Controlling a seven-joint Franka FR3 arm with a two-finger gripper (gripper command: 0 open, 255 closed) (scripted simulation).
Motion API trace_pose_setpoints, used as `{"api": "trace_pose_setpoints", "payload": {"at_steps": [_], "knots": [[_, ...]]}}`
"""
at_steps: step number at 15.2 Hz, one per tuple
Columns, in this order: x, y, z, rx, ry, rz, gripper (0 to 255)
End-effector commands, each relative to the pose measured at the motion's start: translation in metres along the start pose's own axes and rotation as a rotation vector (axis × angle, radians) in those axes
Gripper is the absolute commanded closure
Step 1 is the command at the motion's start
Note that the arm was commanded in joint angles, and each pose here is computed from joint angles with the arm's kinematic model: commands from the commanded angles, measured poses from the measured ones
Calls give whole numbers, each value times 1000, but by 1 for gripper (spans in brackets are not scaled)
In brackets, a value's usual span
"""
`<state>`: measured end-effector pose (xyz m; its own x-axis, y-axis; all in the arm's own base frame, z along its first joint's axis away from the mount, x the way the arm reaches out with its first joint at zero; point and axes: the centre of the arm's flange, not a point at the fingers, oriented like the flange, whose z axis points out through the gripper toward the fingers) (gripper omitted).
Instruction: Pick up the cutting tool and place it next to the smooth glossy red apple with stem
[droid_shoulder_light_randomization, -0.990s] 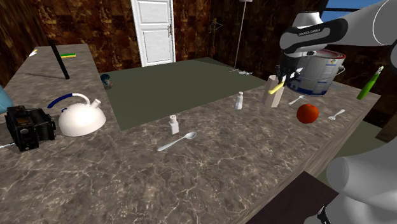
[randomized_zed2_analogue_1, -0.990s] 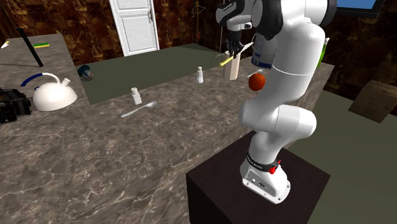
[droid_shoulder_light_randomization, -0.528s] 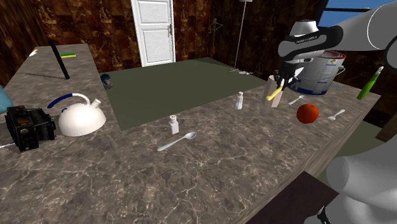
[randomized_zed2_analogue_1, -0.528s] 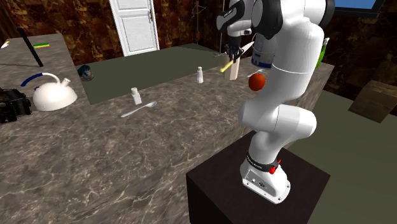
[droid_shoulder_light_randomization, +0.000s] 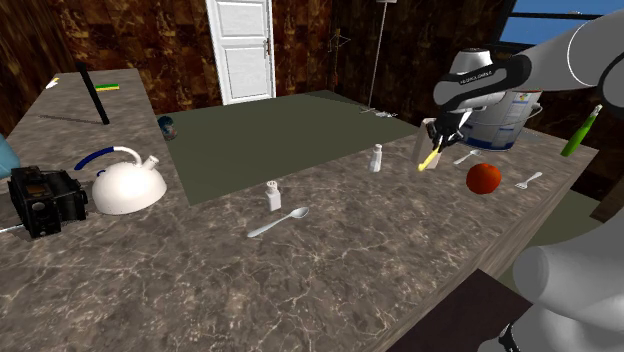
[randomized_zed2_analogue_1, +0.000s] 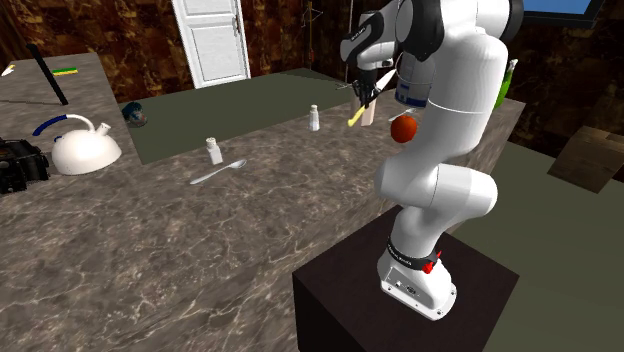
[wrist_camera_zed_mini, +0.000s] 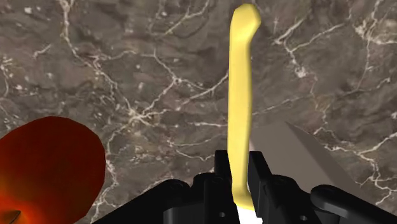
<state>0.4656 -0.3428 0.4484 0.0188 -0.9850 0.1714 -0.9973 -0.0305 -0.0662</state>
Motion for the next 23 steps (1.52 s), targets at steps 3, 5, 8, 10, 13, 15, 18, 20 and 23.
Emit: {"api": "trace_pose_setpoints", "payload": {"at_steps": [3, 5, 8, 10, 13, 15, 18, 20, 23], "knots": [[-4, 2, 22, 0, -1, 0, 255], [-6, 3, 32, 0, -1, 0, 255], [-8, 4, 48, 0, -1, 0, 255], [-10, 4, 58, 0, -1, 0, 255], [-13, 5, 74, 0, -1, 0, 255], [-15, 6, 84, 0, -1, 0, 255], [-17, 7, 97, 0, -1, 0, 255], [-17, 7, 97, 0, -1, 0, 255], [-17, 7, 97, 0, -1, 0, 255]]}}
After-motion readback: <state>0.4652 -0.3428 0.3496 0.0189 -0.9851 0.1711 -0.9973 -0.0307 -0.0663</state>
